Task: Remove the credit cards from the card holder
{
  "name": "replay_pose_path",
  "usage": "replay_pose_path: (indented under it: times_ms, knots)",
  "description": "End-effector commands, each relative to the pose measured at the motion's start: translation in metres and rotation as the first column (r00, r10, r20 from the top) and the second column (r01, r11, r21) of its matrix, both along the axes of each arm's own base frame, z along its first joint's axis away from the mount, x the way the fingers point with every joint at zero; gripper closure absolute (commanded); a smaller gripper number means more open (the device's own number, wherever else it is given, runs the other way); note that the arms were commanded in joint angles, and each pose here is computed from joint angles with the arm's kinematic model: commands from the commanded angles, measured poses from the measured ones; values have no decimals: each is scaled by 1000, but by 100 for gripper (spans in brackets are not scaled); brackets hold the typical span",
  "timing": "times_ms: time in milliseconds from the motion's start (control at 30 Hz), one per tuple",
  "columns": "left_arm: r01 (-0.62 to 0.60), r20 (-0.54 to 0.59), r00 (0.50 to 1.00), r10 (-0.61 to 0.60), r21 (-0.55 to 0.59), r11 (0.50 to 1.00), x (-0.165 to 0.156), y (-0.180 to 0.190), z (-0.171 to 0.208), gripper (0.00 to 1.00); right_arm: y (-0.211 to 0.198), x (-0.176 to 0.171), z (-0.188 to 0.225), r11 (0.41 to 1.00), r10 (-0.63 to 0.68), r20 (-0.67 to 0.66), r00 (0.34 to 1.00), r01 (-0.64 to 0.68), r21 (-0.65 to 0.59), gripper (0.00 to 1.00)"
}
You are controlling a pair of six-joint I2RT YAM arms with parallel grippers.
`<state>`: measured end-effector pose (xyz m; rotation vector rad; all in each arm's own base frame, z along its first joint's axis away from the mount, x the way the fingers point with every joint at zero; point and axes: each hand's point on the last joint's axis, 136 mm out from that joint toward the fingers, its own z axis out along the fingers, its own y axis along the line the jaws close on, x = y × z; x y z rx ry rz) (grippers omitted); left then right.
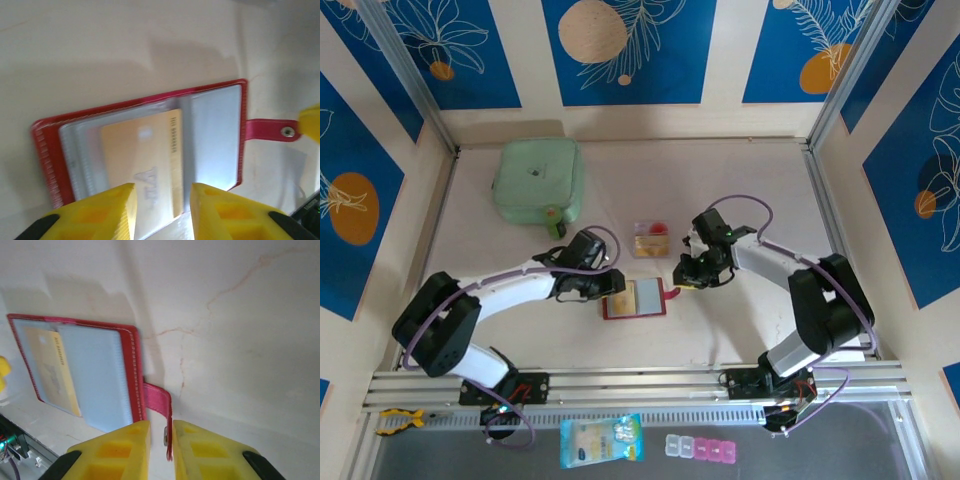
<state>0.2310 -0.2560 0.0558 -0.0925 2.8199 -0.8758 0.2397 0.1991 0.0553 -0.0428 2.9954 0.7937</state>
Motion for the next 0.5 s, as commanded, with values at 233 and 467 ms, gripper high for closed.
replay_pose_path:
  times_ms: [233,467]
  knots:
    - [-14,-26,1000,13,-26,1000,-5,12,-9,84,23,-2,37,999,14,36,999,-15,43,79]
    - [2,-43,999,-4,-39,999,-5,7,-16,95,54,-7,35,992,43,2,999,-43,116,79]
